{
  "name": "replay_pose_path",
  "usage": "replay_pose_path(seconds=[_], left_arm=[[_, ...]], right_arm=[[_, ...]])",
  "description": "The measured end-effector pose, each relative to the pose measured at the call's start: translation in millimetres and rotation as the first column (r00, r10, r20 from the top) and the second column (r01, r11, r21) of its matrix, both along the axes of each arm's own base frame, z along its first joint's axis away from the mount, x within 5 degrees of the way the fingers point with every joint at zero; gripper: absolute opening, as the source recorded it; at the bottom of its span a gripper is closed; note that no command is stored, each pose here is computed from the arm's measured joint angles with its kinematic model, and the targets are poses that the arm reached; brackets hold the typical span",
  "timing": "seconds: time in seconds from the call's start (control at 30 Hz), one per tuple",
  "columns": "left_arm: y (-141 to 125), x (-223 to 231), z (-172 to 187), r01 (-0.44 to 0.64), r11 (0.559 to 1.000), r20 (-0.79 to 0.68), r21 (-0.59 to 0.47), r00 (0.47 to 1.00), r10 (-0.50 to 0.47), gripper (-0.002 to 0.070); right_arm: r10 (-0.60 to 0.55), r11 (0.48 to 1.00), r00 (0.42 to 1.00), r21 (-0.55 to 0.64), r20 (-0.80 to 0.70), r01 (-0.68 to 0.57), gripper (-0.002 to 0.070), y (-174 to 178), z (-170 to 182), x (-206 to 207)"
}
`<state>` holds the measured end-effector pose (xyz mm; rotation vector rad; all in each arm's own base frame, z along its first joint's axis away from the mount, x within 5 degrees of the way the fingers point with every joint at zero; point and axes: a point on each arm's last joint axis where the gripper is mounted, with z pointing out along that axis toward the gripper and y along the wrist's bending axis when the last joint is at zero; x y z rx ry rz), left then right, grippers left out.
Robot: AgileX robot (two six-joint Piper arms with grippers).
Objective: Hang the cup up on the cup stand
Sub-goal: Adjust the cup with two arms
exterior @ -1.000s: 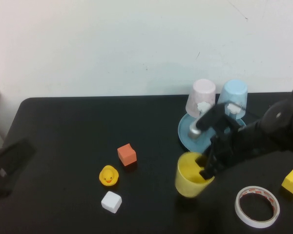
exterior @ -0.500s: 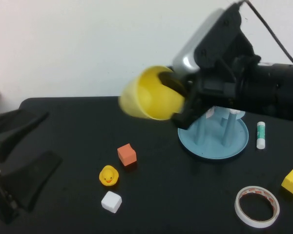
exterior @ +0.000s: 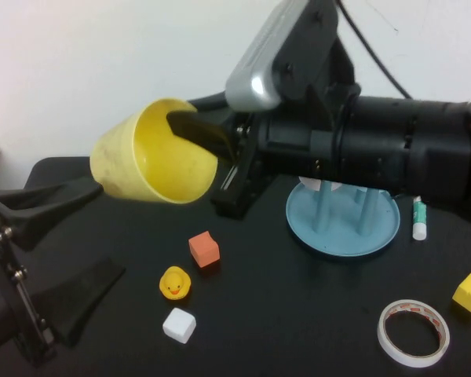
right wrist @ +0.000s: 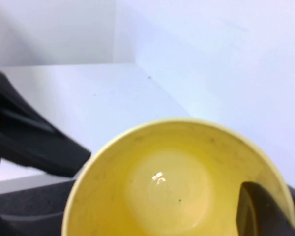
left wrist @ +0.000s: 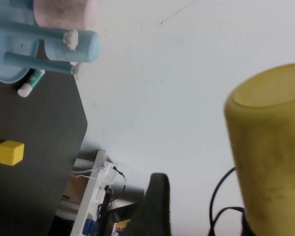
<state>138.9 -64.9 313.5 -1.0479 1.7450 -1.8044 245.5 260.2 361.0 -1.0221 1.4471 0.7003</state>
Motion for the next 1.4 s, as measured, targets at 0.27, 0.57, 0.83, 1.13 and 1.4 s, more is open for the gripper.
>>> replay_pose_path(seconds=[0.27,0.57,0.83,1.13,1.4], left_arm=[[2.3,3.1,15.2,-0.035,0.999,0.033,-0.011,0.999,0.035,0.0654],[6.0,6.2,22.8,-0.086,0.996,0.05,-0.016,0.995,0.087,0.065],[9.2,9.5,22.6,-0.13,0.991,0.039,-0.017,0.991,0.131,0.065],[10.3,12.9,19.9,-0.144,0.99,0.036,0.009,0.989,0.144,0.0636],[10.6,13.1,20.0,-0.149,0.989,0.036,0.008,0.988,0.148,0.0619]], right_arm=[[0.059,0.998,0.997,-0.011,-0.04,-0.06,0.0023,11.6,-14.8,1.3],[0.114,0.993,0.992,-0.009,0.048,-0.114,0.0024,35.8,0.5,-6.8],[0.142,0.989,0.98,-0.059,0.138,-0.135,0.003,48.3,1.4,-15.4],[0.19,0.979,0.951,-0.127,0.244,-0.163,0.0034,56.2,-1.9,-20.1],[0.195,0.977,0.944,-0.138,0.265,-0.163,0.0034,56.3,-1.8,-20.3]])
